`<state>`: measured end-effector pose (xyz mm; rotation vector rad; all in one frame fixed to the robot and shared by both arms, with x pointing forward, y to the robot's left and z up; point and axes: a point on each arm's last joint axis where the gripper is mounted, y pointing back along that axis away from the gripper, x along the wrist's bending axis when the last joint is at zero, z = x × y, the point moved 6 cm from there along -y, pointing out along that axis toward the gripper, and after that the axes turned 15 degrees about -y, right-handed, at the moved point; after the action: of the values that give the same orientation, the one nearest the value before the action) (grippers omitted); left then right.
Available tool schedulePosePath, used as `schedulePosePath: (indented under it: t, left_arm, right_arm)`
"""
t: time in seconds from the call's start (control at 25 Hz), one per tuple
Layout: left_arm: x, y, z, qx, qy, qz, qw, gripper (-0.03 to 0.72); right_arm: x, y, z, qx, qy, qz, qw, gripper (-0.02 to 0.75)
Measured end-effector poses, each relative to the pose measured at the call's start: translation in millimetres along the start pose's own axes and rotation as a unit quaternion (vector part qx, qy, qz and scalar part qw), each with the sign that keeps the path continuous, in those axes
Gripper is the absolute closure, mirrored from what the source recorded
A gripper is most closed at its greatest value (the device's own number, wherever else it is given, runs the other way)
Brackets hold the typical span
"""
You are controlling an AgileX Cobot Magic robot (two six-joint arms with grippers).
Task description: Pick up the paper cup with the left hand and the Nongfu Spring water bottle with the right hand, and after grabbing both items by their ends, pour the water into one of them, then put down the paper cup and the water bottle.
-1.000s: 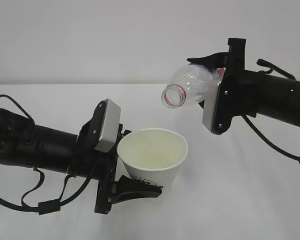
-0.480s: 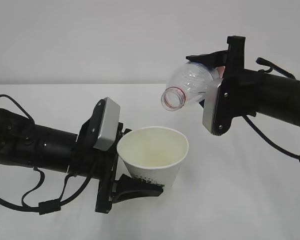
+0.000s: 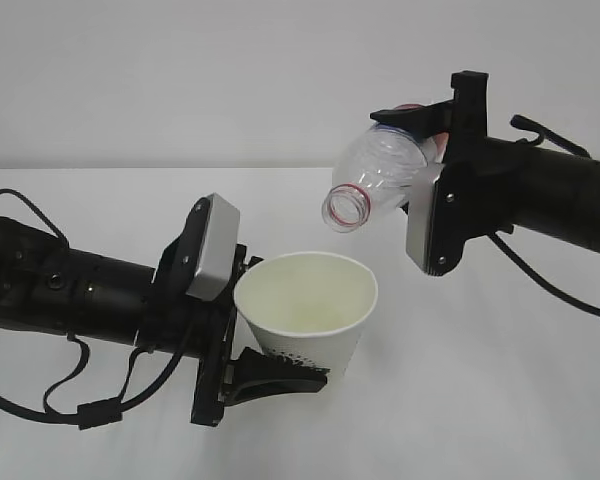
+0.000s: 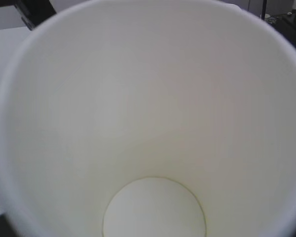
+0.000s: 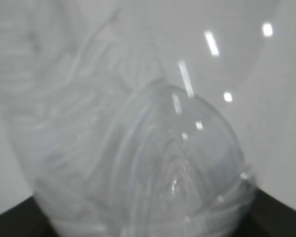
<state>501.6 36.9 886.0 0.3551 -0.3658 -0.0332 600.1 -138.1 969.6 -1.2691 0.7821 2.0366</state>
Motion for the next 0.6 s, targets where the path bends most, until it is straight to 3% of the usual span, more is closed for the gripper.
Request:
schedulePosePath:
  t: [0.6]
  left_arm:
    - [-1.1,0.2,8.2,-0.027,0.000,-0.004,1.000,0.162]
  right_arm:
    - [-5.9,0.2,4.6,-0.015,0.033,-0.020,0.999,0.255]
